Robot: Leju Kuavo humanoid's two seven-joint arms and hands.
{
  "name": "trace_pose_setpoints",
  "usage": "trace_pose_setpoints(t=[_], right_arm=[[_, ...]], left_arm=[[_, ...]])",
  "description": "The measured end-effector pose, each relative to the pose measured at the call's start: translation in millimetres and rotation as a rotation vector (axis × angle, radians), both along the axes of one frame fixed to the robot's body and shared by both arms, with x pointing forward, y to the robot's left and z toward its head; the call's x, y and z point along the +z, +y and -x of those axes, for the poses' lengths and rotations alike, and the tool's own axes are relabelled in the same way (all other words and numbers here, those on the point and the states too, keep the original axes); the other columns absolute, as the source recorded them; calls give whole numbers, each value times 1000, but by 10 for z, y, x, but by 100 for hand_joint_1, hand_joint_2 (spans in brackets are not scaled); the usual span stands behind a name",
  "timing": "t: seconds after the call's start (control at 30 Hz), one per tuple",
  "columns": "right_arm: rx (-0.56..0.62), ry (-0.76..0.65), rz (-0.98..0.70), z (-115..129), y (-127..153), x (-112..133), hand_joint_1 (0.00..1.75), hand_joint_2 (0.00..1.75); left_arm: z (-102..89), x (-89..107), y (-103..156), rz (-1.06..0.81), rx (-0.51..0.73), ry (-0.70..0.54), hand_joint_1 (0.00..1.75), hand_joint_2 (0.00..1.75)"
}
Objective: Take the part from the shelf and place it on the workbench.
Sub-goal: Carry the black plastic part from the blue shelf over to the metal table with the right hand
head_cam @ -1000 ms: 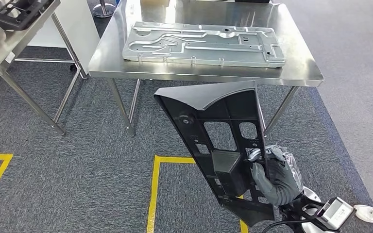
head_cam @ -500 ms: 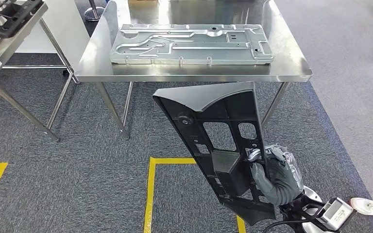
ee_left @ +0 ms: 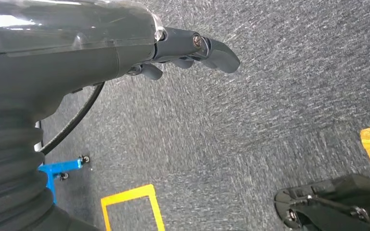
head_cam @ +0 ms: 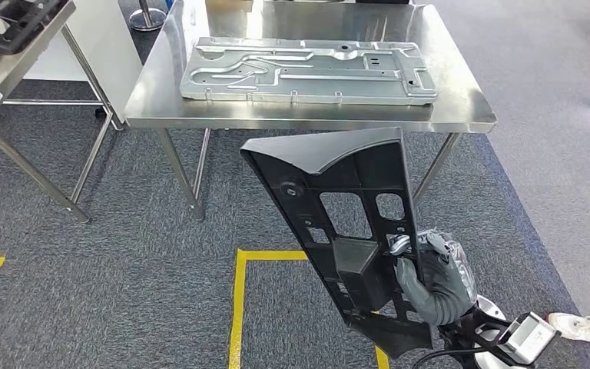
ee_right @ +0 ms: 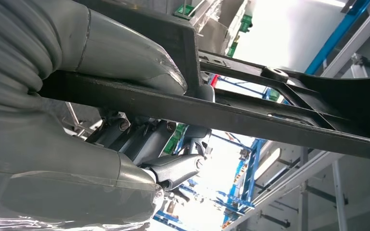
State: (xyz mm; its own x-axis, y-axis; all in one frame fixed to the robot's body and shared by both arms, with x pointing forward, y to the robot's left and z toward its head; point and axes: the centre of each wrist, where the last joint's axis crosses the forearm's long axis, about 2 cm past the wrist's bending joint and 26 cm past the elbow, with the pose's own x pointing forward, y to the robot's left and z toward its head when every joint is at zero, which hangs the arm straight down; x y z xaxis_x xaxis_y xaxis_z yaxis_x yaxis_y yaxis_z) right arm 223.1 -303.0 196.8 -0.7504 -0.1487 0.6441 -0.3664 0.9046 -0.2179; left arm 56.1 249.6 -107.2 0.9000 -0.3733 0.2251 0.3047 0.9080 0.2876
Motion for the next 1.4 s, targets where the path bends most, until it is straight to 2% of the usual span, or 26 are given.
trace_pose_setpoints(t=[1.4], right_arm=[[-16,19,-5,72,-1,-67,175,175]], left_arm=[[2,-2,23,-11,-14,15,0,175]])
